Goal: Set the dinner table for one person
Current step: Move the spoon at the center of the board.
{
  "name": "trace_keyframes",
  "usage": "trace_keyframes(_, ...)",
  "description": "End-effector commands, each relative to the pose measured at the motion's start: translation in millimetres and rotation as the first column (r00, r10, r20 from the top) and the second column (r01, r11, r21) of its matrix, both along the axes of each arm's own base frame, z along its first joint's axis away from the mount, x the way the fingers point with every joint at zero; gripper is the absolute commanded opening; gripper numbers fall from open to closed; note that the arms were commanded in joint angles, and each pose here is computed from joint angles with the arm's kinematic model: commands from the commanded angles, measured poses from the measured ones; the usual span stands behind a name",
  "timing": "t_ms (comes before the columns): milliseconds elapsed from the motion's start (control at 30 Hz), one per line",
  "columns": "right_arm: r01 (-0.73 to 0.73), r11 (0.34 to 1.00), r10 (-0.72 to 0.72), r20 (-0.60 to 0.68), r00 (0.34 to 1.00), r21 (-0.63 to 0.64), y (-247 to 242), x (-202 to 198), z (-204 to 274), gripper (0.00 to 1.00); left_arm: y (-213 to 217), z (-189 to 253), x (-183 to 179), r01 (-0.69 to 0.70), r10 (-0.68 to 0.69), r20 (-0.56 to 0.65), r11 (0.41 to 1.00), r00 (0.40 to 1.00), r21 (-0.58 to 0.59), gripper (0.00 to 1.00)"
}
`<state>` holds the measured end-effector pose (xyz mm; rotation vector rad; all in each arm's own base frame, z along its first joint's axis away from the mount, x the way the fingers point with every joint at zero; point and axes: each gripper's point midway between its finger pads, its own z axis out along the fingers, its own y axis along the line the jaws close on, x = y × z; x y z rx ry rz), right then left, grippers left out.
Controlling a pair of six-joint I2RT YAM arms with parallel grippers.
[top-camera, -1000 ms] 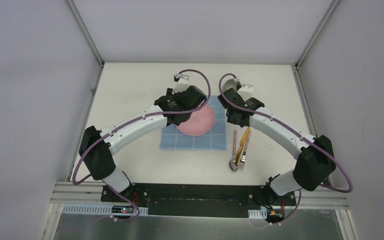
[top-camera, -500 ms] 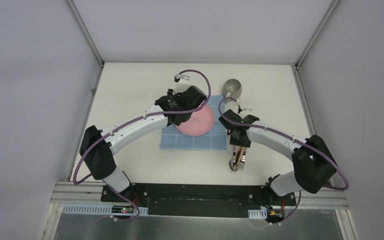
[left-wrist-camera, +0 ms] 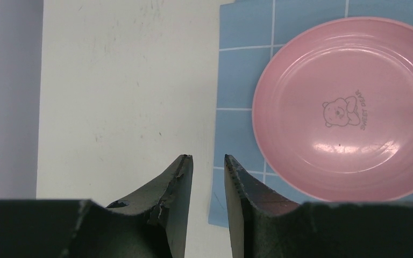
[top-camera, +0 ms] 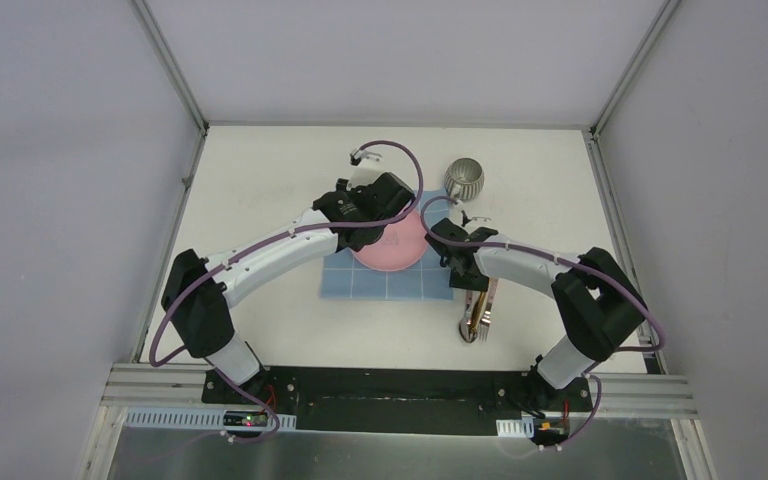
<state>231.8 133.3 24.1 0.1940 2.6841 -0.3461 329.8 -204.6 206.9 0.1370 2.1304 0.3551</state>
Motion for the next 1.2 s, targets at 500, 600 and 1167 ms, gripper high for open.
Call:
trace_keyframes(500, -0.013, 0.998, 0.009, 0.061, 0.998, 0.066, 20.6, 18.7, 6.4, 0.00, -5.4, -0.1, 1.1, -0.002, 0.002, 0.008, 1.000, 1.000, 0.005, 0.29)
trace_keyframes(600, -0.014, 0.997, 0.007, 0.088, 0.996, 0.079, 19.8, 20.2, 15.1, 0.00, -5.4, 1.4, 0.6, -0.001, 0.001, 0.011, 1.000, 1.000, 0.002, 0.29)
trace_keyframes(1167, -0.003, 0.999, -0.008, 0.303, 0.953, 0.036, 2.3, 55.0, 108.9, 0.00, -1.2, 22.7, 2.1, -0.004, 0.004, 0.055, 1.000, 0.998, -0.004, 0.29)
